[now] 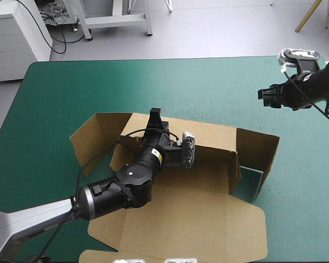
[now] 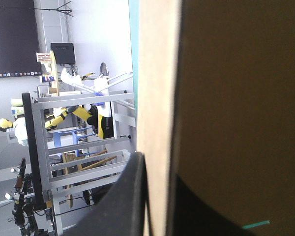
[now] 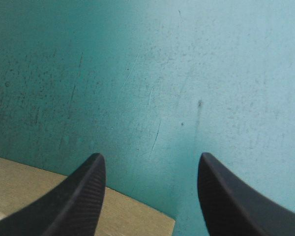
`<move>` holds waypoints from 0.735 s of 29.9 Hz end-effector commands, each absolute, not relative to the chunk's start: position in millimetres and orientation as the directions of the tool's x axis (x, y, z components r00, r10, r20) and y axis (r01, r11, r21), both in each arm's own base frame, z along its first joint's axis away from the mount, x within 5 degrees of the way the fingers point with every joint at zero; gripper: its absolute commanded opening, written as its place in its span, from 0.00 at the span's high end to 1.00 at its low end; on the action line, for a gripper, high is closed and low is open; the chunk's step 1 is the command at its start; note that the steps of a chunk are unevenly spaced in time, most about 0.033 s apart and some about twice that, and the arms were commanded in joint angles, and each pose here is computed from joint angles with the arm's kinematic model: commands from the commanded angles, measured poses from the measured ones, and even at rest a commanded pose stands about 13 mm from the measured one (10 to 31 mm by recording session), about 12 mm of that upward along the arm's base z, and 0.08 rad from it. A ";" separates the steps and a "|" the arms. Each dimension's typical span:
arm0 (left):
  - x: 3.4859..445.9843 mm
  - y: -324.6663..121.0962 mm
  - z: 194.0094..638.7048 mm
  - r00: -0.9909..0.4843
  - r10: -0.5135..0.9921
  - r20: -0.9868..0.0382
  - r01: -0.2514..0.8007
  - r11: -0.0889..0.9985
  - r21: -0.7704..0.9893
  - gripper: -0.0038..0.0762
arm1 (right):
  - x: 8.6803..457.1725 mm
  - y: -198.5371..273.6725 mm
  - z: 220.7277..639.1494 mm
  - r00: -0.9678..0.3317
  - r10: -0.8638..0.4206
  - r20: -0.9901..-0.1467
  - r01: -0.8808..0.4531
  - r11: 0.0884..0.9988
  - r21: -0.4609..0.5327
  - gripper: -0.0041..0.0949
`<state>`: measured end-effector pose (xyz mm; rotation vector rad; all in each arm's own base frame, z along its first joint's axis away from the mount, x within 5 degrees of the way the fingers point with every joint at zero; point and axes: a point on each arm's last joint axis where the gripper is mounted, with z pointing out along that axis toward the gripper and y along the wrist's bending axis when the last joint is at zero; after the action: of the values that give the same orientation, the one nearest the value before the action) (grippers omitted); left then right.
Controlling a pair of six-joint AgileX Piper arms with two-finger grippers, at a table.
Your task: Fold the box
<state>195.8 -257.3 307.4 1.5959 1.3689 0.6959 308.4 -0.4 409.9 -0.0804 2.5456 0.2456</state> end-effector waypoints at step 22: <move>196.0 -258.1 301.5 0.186 0.966 -0.182 0.505 0.065 0.860 0.96 | 249.1 9.4 355.5 -0.848 0.043 -0.528 -0.112 0.960 0.257 0.40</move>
<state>198.6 -260.7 302.2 1.6007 1.3556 0.7188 262.1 7.7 341.9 -0.0456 2.6589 0.3519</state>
